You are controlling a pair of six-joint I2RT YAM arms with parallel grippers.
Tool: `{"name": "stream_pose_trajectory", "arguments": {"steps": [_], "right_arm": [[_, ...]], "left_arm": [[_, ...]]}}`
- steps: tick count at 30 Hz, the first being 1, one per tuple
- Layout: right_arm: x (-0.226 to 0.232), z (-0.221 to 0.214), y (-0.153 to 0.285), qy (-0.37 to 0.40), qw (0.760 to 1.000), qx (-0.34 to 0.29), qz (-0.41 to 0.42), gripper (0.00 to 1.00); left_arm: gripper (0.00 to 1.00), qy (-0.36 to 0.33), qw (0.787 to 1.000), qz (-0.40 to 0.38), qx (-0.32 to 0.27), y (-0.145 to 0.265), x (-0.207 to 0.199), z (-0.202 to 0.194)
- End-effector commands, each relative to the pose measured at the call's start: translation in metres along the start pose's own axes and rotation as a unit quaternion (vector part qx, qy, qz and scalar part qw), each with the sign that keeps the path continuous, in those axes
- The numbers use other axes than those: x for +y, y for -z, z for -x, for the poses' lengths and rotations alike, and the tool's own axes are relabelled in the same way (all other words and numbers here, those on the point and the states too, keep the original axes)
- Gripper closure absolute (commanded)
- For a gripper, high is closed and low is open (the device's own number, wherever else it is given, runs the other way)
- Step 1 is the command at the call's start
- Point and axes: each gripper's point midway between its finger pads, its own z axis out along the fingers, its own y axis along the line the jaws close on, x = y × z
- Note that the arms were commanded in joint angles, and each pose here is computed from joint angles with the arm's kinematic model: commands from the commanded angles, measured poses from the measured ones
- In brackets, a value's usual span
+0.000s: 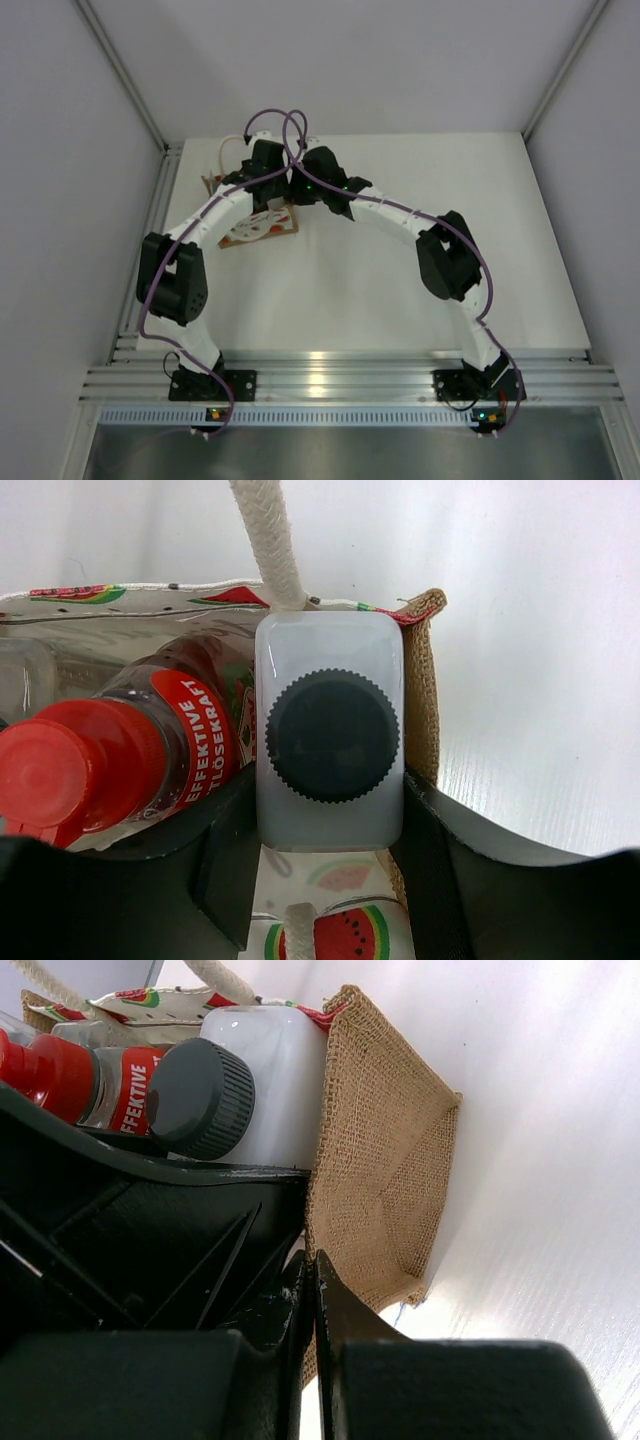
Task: Take the personal care products out of the canvas bag
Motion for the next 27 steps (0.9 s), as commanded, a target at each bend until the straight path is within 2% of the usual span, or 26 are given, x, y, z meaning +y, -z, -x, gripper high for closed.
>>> {"name": "stream_pose_trajectory", "arguments": {"steps": [1, 2, 3, 7, 14, 27], "right_arm": [[-0.006, -0.033, -0.002, 0.002, 0.999, 0.053, 0.001, 1.00], [-0.007, -0.033, -0.002, 0.002, 0.999, 0.052, 0.001, 1.00], [-0.007, -0.033, -0.002, 0.002, 0.999, 0.053, 0.000, 1.00], [-0.007, -0.032, -0.001, 0.003, 0.999, 0.051, 0.000, 1.00], [-0.007, -0.031, -0.002, 0.002, 0.999, 0.049, 0.001, 1.00], [-0.009, -0.027, -0.003, -0.008, 0.999, 0.042, 0.002, 1.00]], "left_arm": [[0.61, 0.018, 0.999, -0.016, -0.042, -0.011, -0.013, 0.023], [0.65, 0.017, 0.999, -0.017, -0.041, -0.012, -0.014, 0.023], [0.77, 0.017, 0.999, -0.019, -0.040, -0.012, -0.015, 0.022], [1.00, 0.011, 0.999, -0.021, -0.048, -0.009, -0.019, 0.028], [1.00, 0.015, 0.995, -0.004, -0.094, 0.017, -0.025, 0.050], [1.00, 0.064, 0.982, -0.031, -0.177, 0.059, -0.033, 0.081]]}}
